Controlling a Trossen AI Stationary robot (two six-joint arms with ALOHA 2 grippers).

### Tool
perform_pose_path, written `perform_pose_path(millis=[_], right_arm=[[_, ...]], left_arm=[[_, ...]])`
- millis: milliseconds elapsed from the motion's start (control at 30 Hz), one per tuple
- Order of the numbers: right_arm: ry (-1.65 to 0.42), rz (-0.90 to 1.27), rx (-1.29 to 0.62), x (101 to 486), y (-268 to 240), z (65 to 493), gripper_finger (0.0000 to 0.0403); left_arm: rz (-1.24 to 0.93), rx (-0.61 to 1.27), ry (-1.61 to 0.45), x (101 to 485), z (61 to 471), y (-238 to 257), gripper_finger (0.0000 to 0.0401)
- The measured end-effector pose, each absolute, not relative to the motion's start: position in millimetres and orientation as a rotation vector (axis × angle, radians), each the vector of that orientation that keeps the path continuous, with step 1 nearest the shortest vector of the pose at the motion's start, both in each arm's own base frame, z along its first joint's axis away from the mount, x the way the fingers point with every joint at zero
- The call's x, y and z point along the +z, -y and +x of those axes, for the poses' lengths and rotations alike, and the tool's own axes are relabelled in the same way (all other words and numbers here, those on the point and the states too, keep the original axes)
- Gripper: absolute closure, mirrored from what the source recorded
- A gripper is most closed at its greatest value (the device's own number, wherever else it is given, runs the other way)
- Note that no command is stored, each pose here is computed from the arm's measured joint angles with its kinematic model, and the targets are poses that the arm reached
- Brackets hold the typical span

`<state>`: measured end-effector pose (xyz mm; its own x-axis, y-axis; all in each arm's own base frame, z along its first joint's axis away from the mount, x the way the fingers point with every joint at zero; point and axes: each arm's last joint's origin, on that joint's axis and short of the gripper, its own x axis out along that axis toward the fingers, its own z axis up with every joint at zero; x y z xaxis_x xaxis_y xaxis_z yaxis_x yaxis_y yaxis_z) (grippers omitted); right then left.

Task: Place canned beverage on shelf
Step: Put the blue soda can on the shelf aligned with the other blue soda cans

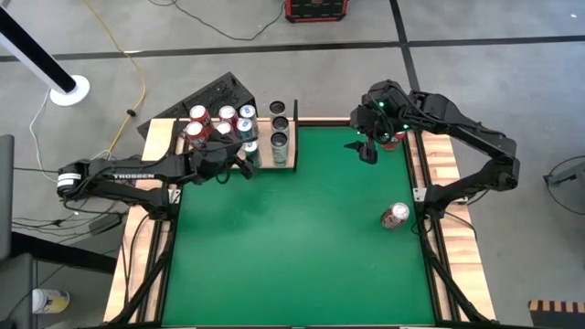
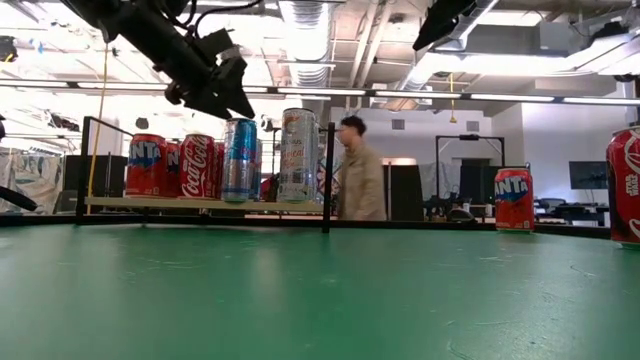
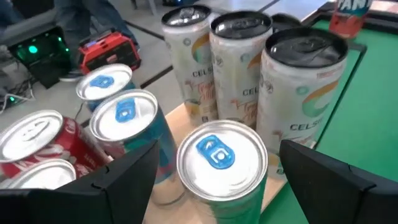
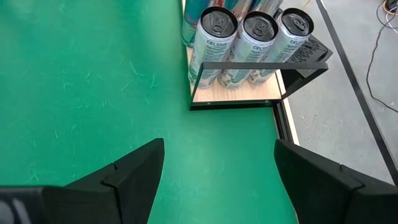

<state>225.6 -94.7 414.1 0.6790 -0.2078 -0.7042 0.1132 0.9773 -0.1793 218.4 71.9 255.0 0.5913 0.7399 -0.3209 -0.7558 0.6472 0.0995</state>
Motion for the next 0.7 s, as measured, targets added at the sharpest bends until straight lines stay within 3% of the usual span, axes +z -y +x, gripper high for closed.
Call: perform_pose_path(millis=[500,700], right_arm=[[-0.812,-0.119,-0.179,411,97,232,0.0075],[-0.807,-0.118,-0.181,411,97,232,0.0075]], left_arm=[[-0.023,0.877,-0.434,234,234,-78,0.0085],[-0.026,0.897,-0.436,234,232,-84,0.0126]])
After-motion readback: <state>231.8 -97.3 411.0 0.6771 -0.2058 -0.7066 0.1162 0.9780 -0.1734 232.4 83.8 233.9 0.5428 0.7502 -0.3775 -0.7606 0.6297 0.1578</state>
